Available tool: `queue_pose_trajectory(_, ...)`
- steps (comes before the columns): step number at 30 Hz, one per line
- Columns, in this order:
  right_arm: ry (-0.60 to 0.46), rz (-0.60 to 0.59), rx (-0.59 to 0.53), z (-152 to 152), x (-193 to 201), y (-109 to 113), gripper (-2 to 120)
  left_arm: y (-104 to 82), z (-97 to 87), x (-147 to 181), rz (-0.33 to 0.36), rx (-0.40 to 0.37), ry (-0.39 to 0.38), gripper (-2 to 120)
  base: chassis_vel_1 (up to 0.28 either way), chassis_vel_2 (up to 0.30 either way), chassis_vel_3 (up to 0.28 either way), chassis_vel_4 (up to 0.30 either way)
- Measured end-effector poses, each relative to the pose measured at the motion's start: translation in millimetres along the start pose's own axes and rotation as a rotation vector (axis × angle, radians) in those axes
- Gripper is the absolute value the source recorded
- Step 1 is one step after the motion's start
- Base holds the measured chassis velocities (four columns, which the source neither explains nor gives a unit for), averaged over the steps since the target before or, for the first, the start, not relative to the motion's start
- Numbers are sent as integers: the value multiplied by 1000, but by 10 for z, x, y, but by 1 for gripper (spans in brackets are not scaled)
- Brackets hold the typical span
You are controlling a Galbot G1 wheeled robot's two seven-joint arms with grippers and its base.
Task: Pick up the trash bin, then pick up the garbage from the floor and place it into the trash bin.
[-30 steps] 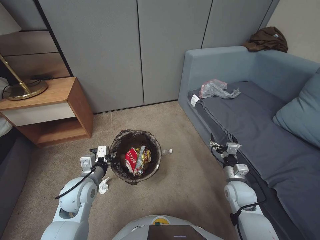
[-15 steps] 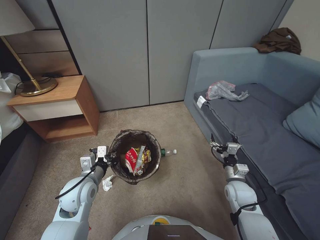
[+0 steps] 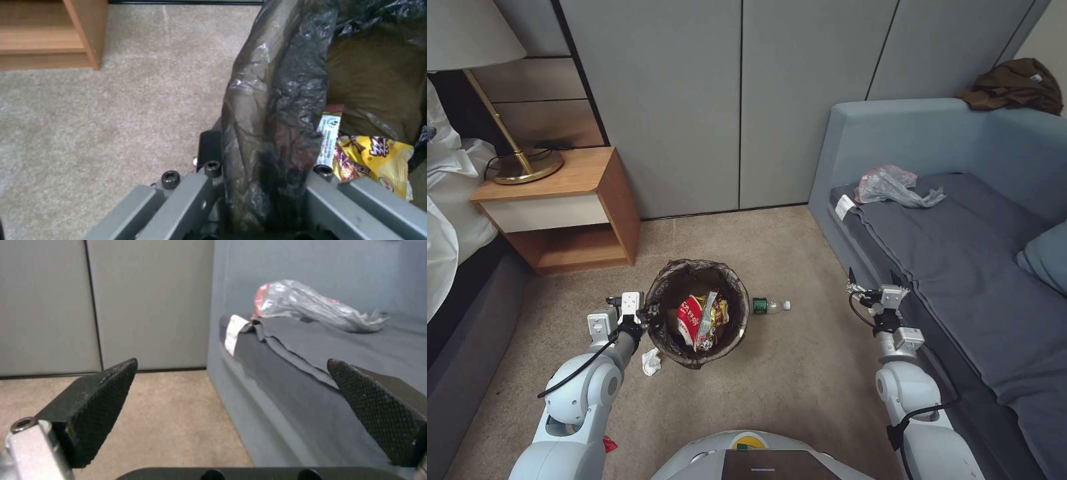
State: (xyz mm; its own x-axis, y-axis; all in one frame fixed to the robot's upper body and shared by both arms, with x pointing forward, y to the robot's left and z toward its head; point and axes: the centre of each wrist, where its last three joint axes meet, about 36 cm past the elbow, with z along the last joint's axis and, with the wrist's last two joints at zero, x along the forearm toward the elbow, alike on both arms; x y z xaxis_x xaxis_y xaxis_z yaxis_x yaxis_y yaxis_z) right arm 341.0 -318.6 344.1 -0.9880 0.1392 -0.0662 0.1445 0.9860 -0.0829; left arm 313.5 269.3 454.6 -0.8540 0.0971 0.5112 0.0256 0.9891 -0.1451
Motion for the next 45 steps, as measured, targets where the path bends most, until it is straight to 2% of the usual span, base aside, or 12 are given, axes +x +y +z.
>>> queue_pose_trajectory(24,0,-4,-4,9,-15,9,100,17,11,-7,3,-4,-6,0,0,0,0,0)
queue_pose_trajectory(45,-3,-58,-8,38,9,-5,100,15,12,27,-2,-21,-9,0,-6,6,5,-6)
